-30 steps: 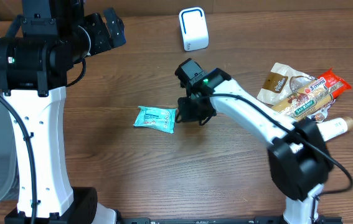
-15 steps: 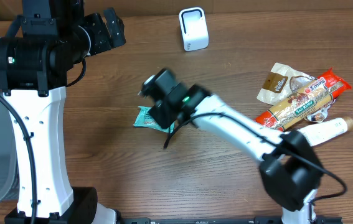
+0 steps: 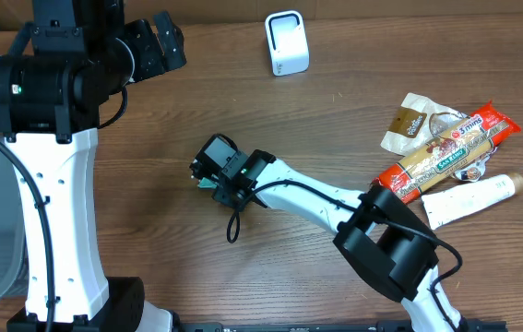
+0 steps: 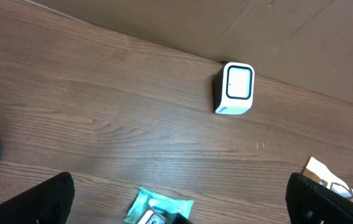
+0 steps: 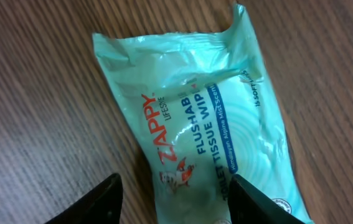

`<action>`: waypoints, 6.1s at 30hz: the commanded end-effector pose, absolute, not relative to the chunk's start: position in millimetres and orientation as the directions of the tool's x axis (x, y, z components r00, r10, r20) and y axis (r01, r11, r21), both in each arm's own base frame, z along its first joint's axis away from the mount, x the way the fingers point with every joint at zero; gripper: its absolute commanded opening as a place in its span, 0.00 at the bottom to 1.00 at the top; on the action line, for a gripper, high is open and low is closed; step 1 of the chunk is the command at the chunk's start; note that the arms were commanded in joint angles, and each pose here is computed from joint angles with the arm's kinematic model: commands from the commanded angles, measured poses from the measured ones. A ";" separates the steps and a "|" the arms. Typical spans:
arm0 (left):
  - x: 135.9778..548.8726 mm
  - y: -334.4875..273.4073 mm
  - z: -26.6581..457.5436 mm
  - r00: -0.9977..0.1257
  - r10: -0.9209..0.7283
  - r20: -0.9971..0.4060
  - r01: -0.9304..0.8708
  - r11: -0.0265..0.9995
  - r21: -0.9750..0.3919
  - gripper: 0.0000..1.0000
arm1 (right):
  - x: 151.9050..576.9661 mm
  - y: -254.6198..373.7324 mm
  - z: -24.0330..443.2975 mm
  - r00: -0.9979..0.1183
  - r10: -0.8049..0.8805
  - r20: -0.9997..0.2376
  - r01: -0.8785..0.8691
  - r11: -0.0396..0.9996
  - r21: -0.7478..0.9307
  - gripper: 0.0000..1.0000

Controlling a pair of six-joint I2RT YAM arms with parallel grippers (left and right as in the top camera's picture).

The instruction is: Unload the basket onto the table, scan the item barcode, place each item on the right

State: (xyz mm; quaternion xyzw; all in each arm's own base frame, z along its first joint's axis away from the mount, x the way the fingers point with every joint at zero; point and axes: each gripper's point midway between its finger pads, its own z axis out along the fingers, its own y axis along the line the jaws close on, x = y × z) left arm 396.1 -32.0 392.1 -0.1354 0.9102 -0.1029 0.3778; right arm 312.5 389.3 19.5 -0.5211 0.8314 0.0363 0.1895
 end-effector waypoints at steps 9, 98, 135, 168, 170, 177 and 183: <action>398.6 -29.4 392.7 -0.669 -0.339 -0.661 -0.186 0.938 -0.293 1.00 | 305.4 390.9 -9.5 -0.422 -0.848 -0.322 -0.880 0.468 -0.079 0.04; 398.6 -29.4 392.7 -0.669 -0.339 -0.661 -0.186 0.938 -0.293 1.00 | 320.6 373.4 -56.6 -0.817 -0.552 -0.167 -0.574 0.752 0.325 0.06; 398.6 -29.4 392.7 -0.669 -0.339 -0.661 -0.186 0.938 -0.293 1.00 | 404.3 234.7 75.4 -0.755 -0.368 -0.543 0.118 0.739 -0.664 0.04; 398.6 -29.4 392.7 -0.669 -0.339 -0.661 -0.186 0.938 -0.293 1.00 | 379.8 306.1 124.5 -0.932 -0.205 -0.300 -0.228 0.973 0.045 0.47; 398.6 -29.4 392.7 -0.669 -0.339 -0.661 -0.186 0.938 -0.293 1.00 | 383.5 282.7 118.7 -0.952 -0.210 -0.224 -0.234 0.969 0.085 0.49; 398.6 -29.3 392.7 -0.669 -0.339 -0.661 -0.186 0.938 -0.293 1.00 | 392.8 198.1 91.5 -0.994 -0.090 -0.064 -0.094 0.993 0.076 0.47; 398.6 -29.4 392.7 -0.669 -0.339 -0.661 -0.186 0.938 -0.293 1.00 | 371.6 179.2 52.0 -0.997 -0.049 0.057 -0.043 0.993 0.107 0.47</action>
